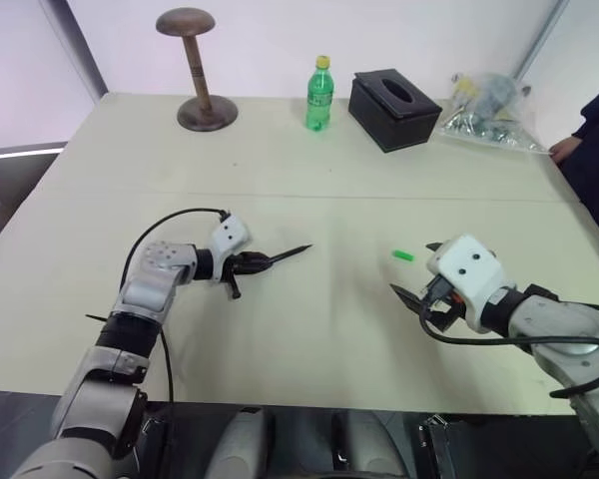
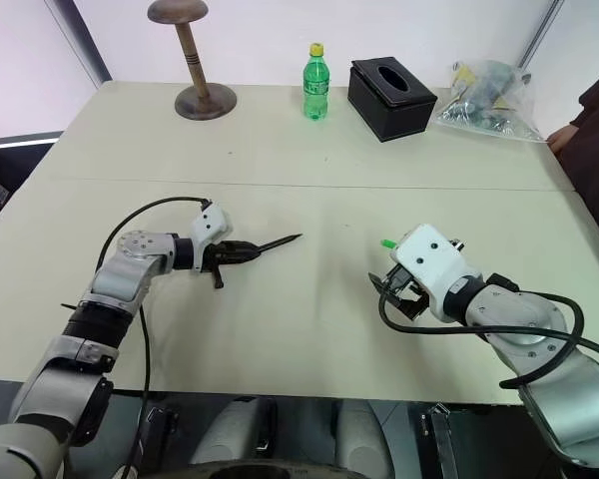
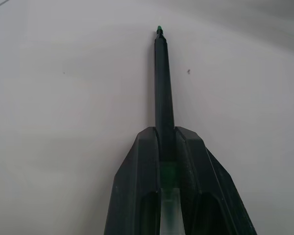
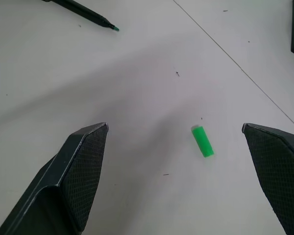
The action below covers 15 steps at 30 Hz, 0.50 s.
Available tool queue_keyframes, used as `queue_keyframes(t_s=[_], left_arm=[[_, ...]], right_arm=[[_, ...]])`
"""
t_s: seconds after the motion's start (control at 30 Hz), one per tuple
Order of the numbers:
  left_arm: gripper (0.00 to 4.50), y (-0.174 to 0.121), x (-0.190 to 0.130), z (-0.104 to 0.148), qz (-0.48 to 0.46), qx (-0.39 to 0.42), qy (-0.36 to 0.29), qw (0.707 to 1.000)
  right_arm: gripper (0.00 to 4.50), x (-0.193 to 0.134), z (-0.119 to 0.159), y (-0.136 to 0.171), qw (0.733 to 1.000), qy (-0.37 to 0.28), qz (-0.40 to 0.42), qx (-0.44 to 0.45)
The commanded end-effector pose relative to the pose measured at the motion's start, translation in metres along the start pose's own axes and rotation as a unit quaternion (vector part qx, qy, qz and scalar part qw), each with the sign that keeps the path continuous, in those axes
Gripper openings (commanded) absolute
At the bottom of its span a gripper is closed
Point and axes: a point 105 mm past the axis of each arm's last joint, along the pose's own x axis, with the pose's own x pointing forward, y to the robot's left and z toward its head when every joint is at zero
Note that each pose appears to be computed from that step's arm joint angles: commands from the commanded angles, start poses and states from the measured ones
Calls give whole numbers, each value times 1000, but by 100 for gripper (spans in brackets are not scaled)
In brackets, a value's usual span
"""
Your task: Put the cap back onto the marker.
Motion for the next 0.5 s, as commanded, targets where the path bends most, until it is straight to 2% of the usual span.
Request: queue_keyframes(t_s=[0.03, 0.23, 0.4, 0.5], left_arm=[[3, -9, 2, 0, -35, 11, -5, 999], [3, -10, -3, 33, -69, 87, -65, 992], [3, -1, -9, 60, -68, 185, -87, 977], [3, 2, -10, 74, -65, 215, -98, 970]], right_arm=[[450, -5, 8, -6, 1000, -14, -14, -18], [450, -5, 4, -10, 1000, -12, -11, -13], [450, -1, 1, -27, 997, -50, -12, 52], [450, 4, 2, -39, 992, -83, -5, 96]])
